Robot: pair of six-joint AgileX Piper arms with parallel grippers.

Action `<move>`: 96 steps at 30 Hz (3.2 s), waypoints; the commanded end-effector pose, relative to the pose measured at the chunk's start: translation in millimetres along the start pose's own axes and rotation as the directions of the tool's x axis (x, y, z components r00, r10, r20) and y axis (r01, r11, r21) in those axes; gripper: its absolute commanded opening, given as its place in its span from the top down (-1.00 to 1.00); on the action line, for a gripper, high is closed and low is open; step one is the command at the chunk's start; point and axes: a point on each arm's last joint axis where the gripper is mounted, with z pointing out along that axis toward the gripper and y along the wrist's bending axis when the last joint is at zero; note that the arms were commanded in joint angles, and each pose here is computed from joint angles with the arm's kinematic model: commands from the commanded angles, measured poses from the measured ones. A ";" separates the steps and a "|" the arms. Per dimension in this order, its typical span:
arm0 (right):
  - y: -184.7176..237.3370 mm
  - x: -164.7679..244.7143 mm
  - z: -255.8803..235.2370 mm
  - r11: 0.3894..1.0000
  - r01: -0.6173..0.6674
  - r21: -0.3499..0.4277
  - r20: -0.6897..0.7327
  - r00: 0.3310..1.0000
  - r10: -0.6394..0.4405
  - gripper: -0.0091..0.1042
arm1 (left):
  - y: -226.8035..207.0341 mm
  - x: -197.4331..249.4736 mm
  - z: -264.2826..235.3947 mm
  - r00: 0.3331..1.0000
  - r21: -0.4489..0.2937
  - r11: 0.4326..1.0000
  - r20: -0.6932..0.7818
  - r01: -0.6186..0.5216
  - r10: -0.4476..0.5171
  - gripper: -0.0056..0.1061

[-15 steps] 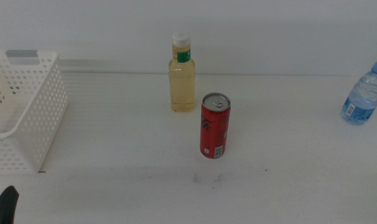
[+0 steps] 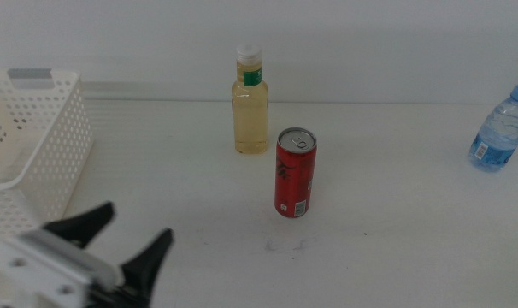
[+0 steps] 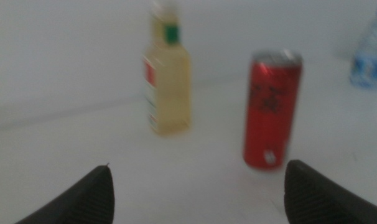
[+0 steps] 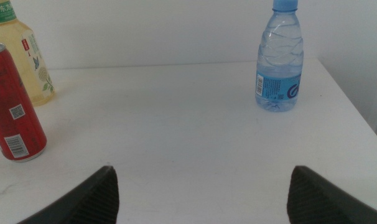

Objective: Use arms to grab the bottles and put them into the dustbin to the left of the table.

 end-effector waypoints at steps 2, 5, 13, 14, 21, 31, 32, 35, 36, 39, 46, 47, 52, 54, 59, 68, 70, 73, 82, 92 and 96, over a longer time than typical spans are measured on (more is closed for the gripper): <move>-0.6 -0.2 -0.1 1.000 0.012 0.008 0.013 1.000 -0.012 -0.74 | -9.9 11.0 21.8 1.000 0.069 0.998 -0.017 -0.002 0.003 -0.78; -0.6 -0.2 -0.1 1.000 0.012 0.008 0.013 1.000 -0.012 -0.74 | -19.2 9.6 47.9 0.998 0.148 0.988 -0.041 -0.031 0.037 -0.78; -0.6 -0.2 -0.1 1.000 0.012 0.008 0.013 1.000 -0.012 -0.74 | -29.5 4.1 105.6 0.998 0.213 0.976 -0.039 -0.037 0.046 -0.78; -0.6 -0.2 -0.1 1.000 0.012 0.008 0.013 1.000 -0.012 -0.74 | -30.5 4.0 110.8 0.998 0.220 0.975 -0.036 -0.041 0.050 -0.78; -0.6 -0.2 -0.1 1.000 0.012 0.008 0.013 1.000 -0.012 -0.74 | -34.7 14.8 134.8 0.997 0.249 0.968 -0.074 -0.002 0.021 -0.78; -0.6 -0.2 -0.1 1.000 0.012 0.008 0.013 1.000 -0.012 -0.74 | -38.6 27.4 159.1 0.996 0.260 0.964 -0.079 0.050 -0.031 -0.78; -0.6 -0.2 -0.1 1.000 0.012 0.008 0.013 1.000 -0.012 -0.74 | -39.7 30.0 163.3 0.995 0.267 0.961 -0.089 0.071 -0.049 -0.78; -0.6 -0.2 -0.1 1.000 0.012 0.008 0.013 1.000 -0.012 -0.74 | -43.0 38.3 174.0 0.992 0.294 0.951 -0.107 0.096 -0.068 -0.78; -0.6 -0.2 -0.1 1.000 0.012 0.008 0.013 1.000 -0.012 -0.74 | -43.6 41.5 177.8 0.992 0.298 0.950 -0.110 0.096 -0.066 -0.78; -0.6 -0.2 -0.1 1.000 0.012 0.008 0.013 1.000 -0.012 -0.74 | -44.6 50.1 187.5 0.991 0.305 0.947 -0.109 0.104 -0.074 -0.78; -0.6 -0.2 -0.1 1.000 0.012 0.008 0.013 1.000 -0.012 -0.74 | -45.2 65.9 213.0 0.989 0.295 0.947 -0.114 0.128 -0.098 -0.78; -0.6 -0.2 -0.1 1.000 0.012 0.008 0.013 1.000 -0.012 -0.74 | -45.5 67.1 216.8 0.989 0.296 0.947 -0.110 0.127 -0.098 -0.78; -0.6 -0.2 -0.1 1.000 0.012 0.008 0.013 1.000 -0.012 -0.74 | -46.4 73.7 236.2 0.986 0.292 0.945 -0.114 0.147 -0.118 -0.78; -0.6 -0.2 -0.1 1.000 0.012 0.008 0.013 1.000 -0.012 -0.74 | -46.7 74.8 242.1 0.986 0.288 0.947 -0.125 0.142 -0.110 -0.78; -0.6 -0.2 -0.1 1.000 0.012 0.008 0.013 1.000 -0.012 -0.74 | -49.4 72.2 253.7 0.984 0.303 0.947 -0.168 0.109 -0.059 -0.78; -0.6 -0.2 -0.1 1.000 0.012 0.008 0.013 1.000 -0.012 -0.74 | -52.3 70.3 258.2 0.975 0.331 0.937 -0.217 0.115 -0.043 -0.03; -0.6 -0.2 -0.1 1.000 0.012 0.008 0.013 1.000 -0.012 -0.74 | -52.3 59.6 256.0 0.974 0.338 0.933 -0.220 0.123 -0.048 0.22; -0.6 -0.2 -0.1 1.000 0.012 0.008 0.013 1.000 -0.012 -0.74 | -51.6 28.4 248.4 0.966 0.324 0.942 -0.259 0.090 -0.004 0.46; -0.6 -0.2 -0.1 1.000 0.012 0.008 0.013 1.000 -0.012 -0.74 | -34.6 -70.5 199.5 0.926 0.142 0.989 -0.369 -0.033 0.084 0.55; -0.6 -0.2 -0.1 1.000 0.012 0.008 0.013 1.000 -0.012 -0.74 | -13.3 -122.4 140.2 0.872 -0.029 0.991 -0.479 -0.134 0.104 0.55; -0.6 -0.2 -0.1 1.000 0.012 0.008 0.013 1.000 -0.012 -0.74 | 12.2 -139.6 130.4 0.880 -0.147 0.986 -0.475 -0.075 -0.004 0.55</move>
